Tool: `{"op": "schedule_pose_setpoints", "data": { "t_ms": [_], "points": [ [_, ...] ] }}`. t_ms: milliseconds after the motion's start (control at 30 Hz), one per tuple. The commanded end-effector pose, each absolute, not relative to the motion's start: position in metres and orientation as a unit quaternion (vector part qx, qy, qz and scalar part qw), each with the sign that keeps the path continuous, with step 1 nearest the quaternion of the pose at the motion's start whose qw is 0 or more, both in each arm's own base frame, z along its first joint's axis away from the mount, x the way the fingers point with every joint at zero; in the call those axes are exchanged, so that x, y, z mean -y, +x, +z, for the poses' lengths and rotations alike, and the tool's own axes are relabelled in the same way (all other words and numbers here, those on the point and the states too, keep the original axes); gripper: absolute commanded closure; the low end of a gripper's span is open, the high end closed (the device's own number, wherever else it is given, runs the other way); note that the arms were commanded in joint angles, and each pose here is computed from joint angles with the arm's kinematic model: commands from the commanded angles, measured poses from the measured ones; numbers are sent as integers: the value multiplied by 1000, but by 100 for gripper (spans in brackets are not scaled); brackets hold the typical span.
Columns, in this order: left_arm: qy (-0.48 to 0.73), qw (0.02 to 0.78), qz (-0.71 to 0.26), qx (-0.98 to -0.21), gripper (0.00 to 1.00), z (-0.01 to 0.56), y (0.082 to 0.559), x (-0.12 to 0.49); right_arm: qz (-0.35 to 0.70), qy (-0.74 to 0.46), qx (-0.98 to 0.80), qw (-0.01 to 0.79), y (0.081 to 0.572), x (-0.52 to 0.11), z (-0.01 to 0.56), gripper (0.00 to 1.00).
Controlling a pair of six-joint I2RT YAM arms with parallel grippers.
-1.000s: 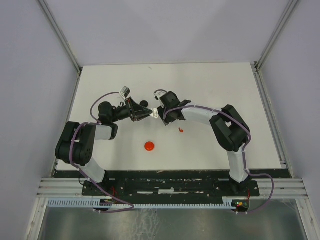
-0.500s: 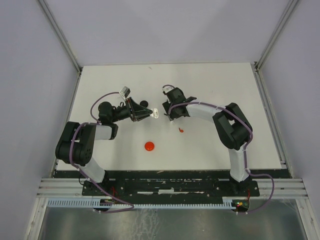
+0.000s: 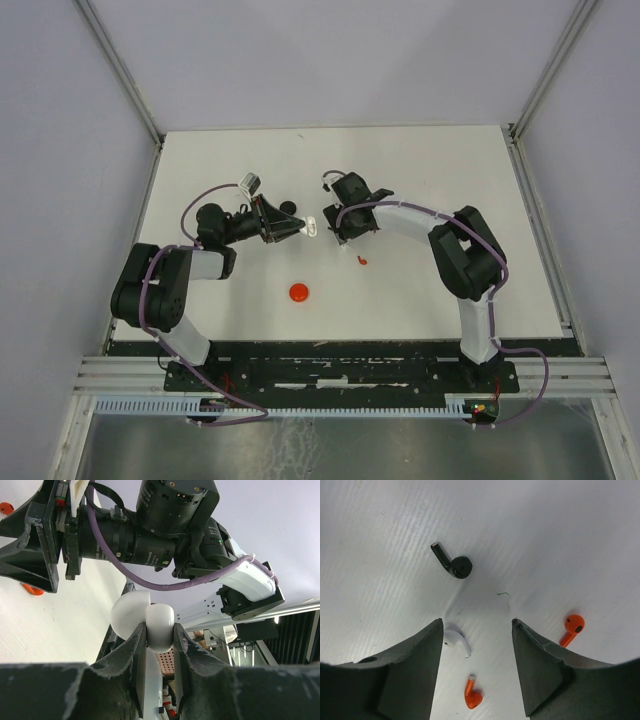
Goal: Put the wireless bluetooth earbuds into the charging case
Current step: Pick up the earbud from the center of the board.
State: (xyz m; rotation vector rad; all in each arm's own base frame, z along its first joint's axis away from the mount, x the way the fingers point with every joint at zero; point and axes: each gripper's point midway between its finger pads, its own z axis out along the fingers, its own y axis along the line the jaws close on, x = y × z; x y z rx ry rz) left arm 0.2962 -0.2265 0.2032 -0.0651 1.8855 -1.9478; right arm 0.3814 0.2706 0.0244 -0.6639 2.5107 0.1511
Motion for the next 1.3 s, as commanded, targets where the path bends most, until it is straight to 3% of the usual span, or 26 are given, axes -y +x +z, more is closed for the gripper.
{"op": "schedule_pose_setpoints", "data": {
  "t_ms": [0, 300, 600, 1267],
  "points": [
    [8, 252, -707, -661, 97, 220, 296, 225, 99, -254, -917, 292, 386, -287, 72, 35],
    [9, 251, -710, -658, 97, 223, 293, 224, 105, -294, -912, 266, 378, -289, 69, 36],
    [13, 252, -711, -656, 97, 225, 290, 224, 108, -317, -913, 233, 371, -290, 60, 45],
    [13, 252, -708, -659, 97, 221, 287, 220, 96, -348, -917, 172, 360, -295, 35, 46]
  ]
}}
